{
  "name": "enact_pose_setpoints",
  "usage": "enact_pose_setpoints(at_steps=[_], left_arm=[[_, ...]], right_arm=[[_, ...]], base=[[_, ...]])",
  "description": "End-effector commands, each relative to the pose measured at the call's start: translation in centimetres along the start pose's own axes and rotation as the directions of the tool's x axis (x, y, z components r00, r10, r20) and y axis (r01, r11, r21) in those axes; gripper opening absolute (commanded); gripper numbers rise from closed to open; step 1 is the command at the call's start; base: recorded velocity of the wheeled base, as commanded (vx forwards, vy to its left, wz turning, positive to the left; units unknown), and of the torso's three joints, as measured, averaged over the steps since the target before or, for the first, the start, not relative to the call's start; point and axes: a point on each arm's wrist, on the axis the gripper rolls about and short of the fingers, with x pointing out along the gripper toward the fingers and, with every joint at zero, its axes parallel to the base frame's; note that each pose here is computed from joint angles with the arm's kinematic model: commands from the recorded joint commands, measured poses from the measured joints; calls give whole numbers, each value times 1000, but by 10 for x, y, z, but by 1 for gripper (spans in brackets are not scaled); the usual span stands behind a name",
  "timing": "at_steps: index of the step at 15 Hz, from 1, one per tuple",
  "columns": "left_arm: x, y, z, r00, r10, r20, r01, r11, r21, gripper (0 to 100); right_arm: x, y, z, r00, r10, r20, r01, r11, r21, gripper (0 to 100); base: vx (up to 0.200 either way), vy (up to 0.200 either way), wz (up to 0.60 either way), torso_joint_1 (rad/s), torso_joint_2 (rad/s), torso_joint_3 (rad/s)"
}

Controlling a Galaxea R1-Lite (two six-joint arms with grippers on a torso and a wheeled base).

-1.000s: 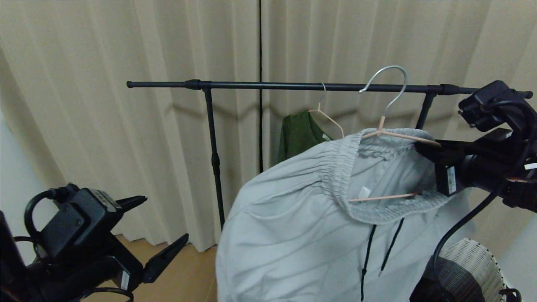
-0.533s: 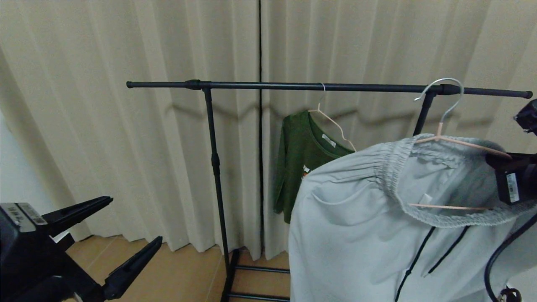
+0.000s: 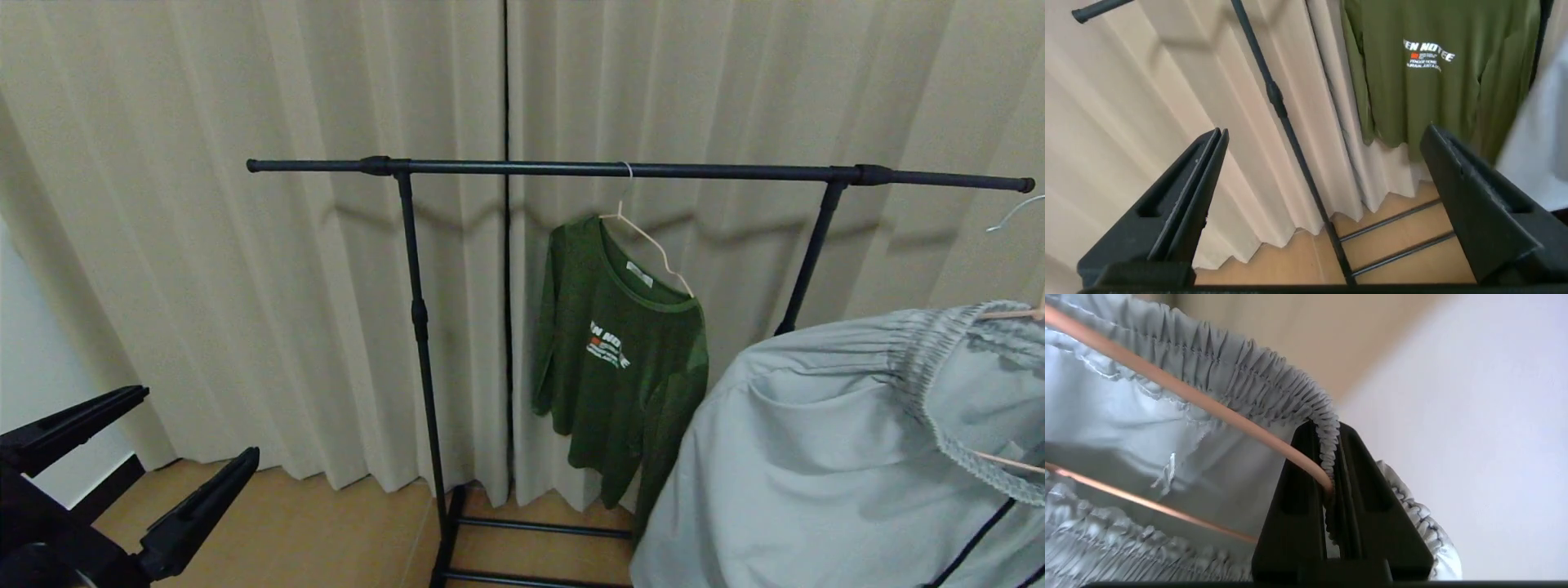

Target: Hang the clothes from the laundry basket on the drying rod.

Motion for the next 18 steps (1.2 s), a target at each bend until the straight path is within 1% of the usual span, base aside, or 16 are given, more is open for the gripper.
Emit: enact_pose_setpoints(at_steps=[1, 2, 6, 9, 15, 18], left_arm=[[-2, 1, 1, 1000, 12, 8, -12, 1000, -6, 100], [-2, 2, 1, 1000, 14, 9, -14, 1000, -9, 100], [-5, 1, 0, 1000, 18, 16, -18, 1000, -13, 100], [-10, 1, 0, 999, 22, 29, -21, 1000, -23, 100], [-11, 1, -2, 999, 22, 24, -21, 999, -29, 100], [-11, 0, -3, 1000, 19, 19, -18, 999, -47, 100]], right_arm=[[-9, -14, -6, 996, -94, -5, 95, 994, 47, 0], [-10, -18, -8, 992, -128, -18, 129, 990, 61, 0], [-9, -21, -5, 985, -170, -24, 171, 983, 70, 0], [-1, -15, -2, 991, -134, -28, 135, 990, 50, 0], [14, -11, 5, 991, -131, -27, 132, 990, 53, 0], [14, -12, 8, 988, -154, -26, 155, 986, 55, 0]], base=[[0, 0, 0, 0, 0, 0], [0, 0, 0, 0, 0, 0], [0, 0, 0, 0, 0, 0], [0, 0, 0, 0, 0, 0], [200, 0, 0, 1, -1, 5], [200, 0, 0, 6, 2, 2]])
